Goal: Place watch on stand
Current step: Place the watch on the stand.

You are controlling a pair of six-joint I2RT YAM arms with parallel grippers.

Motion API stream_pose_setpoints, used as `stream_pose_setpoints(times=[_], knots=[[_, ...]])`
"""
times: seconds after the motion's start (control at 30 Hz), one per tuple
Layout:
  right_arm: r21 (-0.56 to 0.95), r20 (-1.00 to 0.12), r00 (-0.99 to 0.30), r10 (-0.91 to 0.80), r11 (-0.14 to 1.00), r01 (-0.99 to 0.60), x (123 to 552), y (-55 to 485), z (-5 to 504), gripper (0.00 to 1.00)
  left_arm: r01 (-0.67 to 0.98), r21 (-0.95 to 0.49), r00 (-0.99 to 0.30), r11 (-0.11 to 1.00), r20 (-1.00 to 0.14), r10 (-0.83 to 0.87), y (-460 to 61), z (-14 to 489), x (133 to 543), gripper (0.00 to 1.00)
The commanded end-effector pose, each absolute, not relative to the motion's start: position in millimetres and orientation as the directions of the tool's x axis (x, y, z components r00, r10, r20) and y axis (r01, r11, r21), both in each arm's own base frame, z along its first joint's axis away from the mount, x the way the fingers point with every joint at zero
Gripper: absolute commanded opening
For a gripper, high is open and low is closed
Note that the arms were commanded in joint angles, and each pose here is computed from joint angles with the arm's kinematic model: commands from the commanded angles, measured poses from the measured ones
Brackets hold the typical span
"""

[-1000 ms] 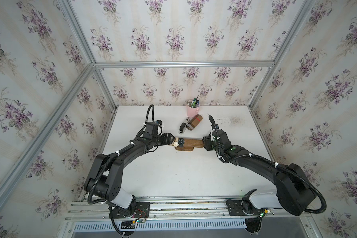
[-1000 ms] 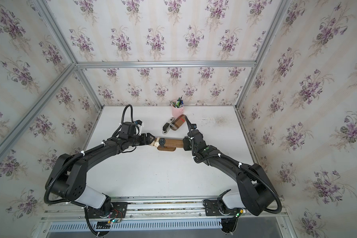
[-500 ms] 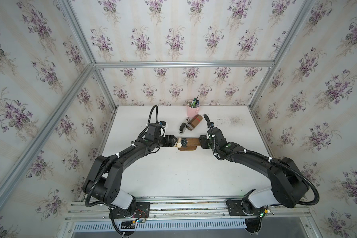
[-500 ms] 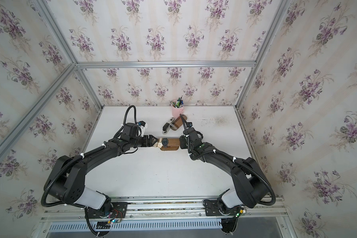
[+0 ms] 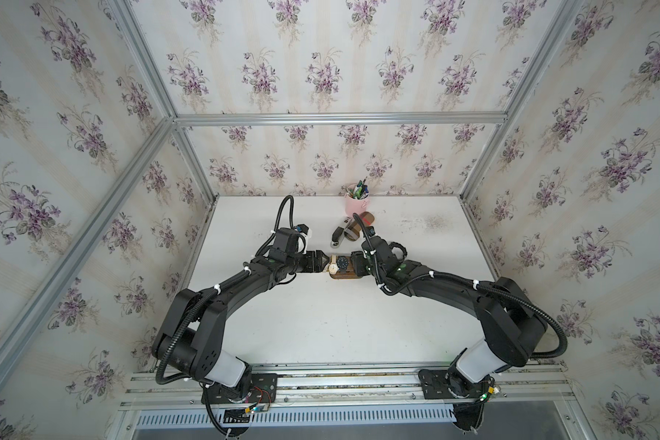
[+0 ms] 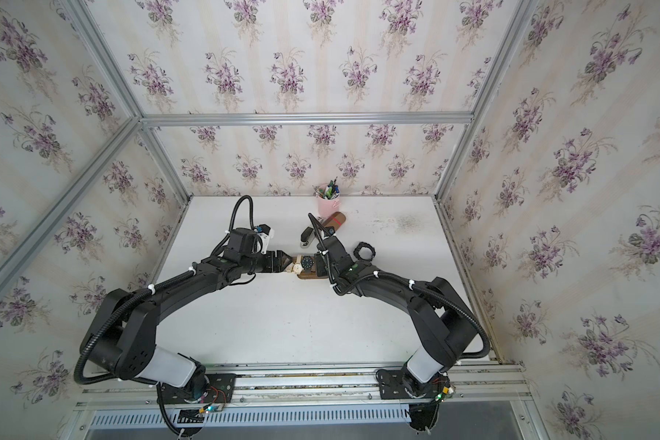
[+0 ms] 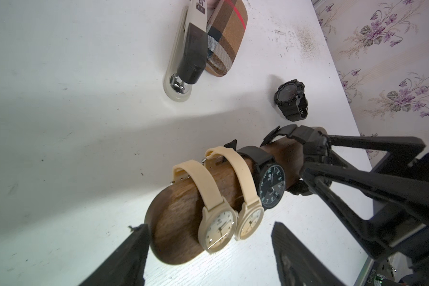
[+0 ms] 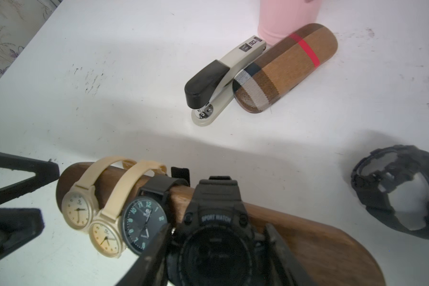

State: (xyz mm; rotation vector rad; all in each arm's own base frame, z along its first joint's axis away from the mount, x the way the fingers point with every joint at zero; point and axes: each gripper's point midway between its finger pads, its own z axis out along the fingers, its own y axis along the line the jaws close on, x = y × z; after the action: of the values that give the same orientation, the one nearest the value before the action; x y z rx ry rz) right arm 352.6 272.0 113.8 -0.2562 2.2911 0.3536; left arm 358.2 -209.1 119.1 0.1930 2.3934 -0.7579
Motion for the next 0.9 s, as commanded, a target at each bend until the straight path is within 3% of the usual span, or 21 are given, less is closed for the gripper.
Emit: stream_pose_setpoints(times=[0.0, 0.23, 0.5, 0.87], knots=[[0.166, -0.74, -0.67, -0.056, 0.95, -0.263, 356, 274, 113, 0.32, 0.309, -0.469, -0.791, 0.828, -0.609, -0.05, -209, 123, 360, 0.79], [0.162, -0.743, -0.667, -0.046, 0.956, -0.246, 356, 272, 115, 0.39, 0.307, -0.46, -0.783, 0.833, -0.62, -0.054, -206, 128, 359, 0.79], [0.193, -0.753, -0.658, -0.032, 0.944, -0.267, 355, 277, 125, 0.57, 0.297, -0.453, -0.773, 0.841, -0.631, -0.067, -202, 133, 360, 0.8], [0.196, -0.763, -0.646, -0.03, 0.941, -0.275, 351, 273, 135, 0.66, 0.291, -0.439, -0.764, 0.85, -0.642, -0.07, -197, 138, 356, 0.81]])
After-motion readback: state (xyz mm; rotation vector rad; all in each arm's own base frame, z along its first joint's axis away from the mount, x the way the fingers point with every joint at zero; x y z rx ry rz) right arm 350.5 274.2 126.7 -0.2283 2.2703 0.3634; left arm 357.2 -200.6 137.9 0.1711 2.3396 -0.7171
